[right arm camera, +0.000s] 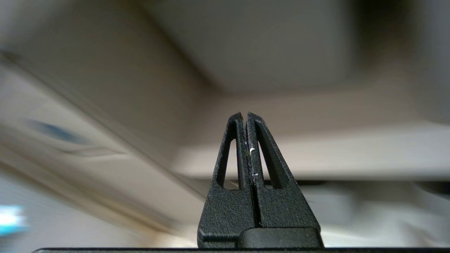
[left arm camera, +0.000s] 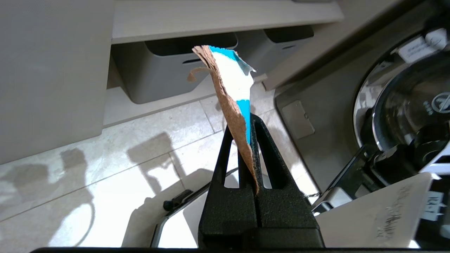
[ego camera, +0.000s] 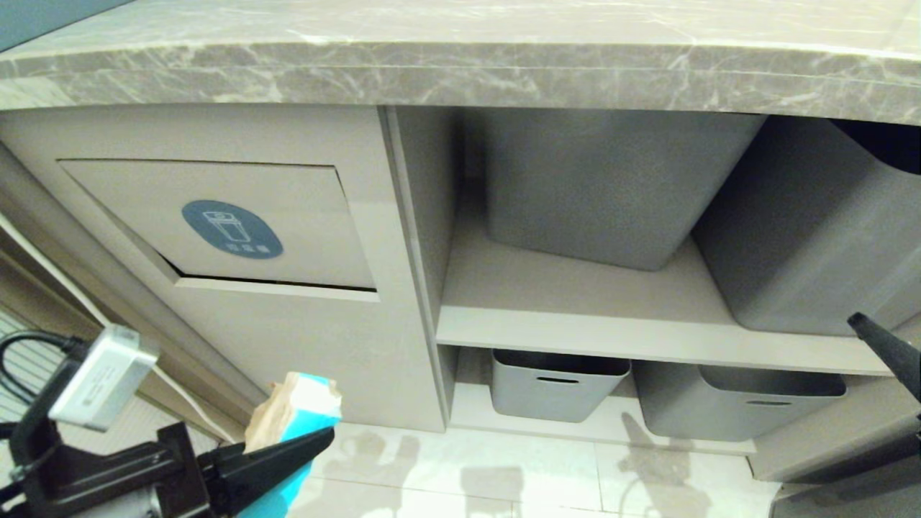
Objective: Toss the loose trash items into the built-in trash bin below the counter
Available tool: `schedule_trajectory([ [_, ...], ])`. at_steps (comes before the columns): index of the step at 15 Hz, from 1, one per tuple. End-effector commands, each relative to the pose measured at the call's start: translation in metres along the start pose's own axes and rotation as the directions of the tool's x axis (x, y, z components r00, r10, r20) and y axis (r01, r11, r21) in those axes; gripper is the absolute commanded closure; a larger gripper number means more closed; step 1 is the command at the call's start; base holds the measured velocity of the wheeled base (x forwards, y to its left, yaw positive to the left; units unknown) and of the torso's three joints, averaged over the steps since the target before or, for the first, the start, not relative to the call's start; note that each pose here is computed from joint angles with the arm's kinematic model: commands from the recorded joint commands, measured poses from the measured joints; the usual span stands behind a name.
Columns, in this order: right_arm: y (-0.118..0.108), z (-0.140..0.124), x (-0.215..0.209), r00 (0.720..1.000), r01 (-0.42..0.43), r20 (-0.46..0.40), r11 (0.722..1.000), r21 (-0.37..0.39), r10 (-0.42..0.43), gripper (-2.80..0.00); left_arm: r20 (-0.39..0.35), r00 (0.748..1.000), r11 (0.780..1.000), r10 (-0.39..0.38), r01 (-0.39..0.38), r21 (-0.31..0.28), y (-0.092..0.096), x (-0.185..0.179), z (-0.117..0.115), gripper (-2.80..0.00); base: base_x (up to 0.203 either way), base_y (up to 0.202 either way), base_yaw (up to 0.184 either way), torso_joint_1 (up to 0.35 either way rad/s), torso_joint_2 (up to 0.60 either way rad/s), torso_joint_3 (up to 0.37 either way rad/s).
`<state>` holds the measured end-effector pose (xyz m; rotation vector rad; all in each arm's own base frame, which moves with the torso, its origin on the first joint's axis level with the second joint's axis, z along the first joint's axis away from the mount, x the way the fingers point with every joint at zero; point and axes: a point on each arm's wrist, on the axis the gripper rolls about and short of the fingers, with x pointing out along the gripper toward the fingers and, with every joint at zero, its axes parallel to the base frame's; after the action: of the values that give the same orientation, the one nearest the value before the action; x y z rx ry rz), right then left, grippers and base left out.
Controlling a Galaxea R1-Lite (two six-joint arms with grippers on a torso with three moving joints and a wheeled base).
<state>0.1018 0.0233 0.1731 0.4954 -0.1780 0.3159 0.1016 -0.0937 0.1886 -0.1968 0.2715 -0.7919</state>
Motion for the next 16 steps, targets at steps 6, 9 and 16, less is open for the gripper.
schedule_trajectory([
  [6,-0.023,-0.035,-0.078,0.889,0.262,-0.288,0.911,-0.319,-0.356,0.0,0.121,0.99,0.998,0.065,-0.065,-0.003,0.007,-0.034,0.0,0.0,0.0,0.0,0.0,0.0,0.0,0.0],
  [9,-0.018,-0.049,-0.123,0.854,0.236,-0.357,0.892,-0.385,-0.38,0.0,0.1,0.983,0.988,0.155,-0.152,-0.04,0.019,-0.039,-0.016,0.0,0.0,0.0,0.0,0.0,0.0,0.0],
  [16,-0.018,-0.061,-0.149,0.927,0.208,-0.165,0.829,-0.52,-0.336,0.0,0.09,0.977,0.979,0.193,-0.186,-0.083,0.024,-0.031,-0.01,0.0,0.0,0.0,0.0,0.0,0.0,0.0],
])
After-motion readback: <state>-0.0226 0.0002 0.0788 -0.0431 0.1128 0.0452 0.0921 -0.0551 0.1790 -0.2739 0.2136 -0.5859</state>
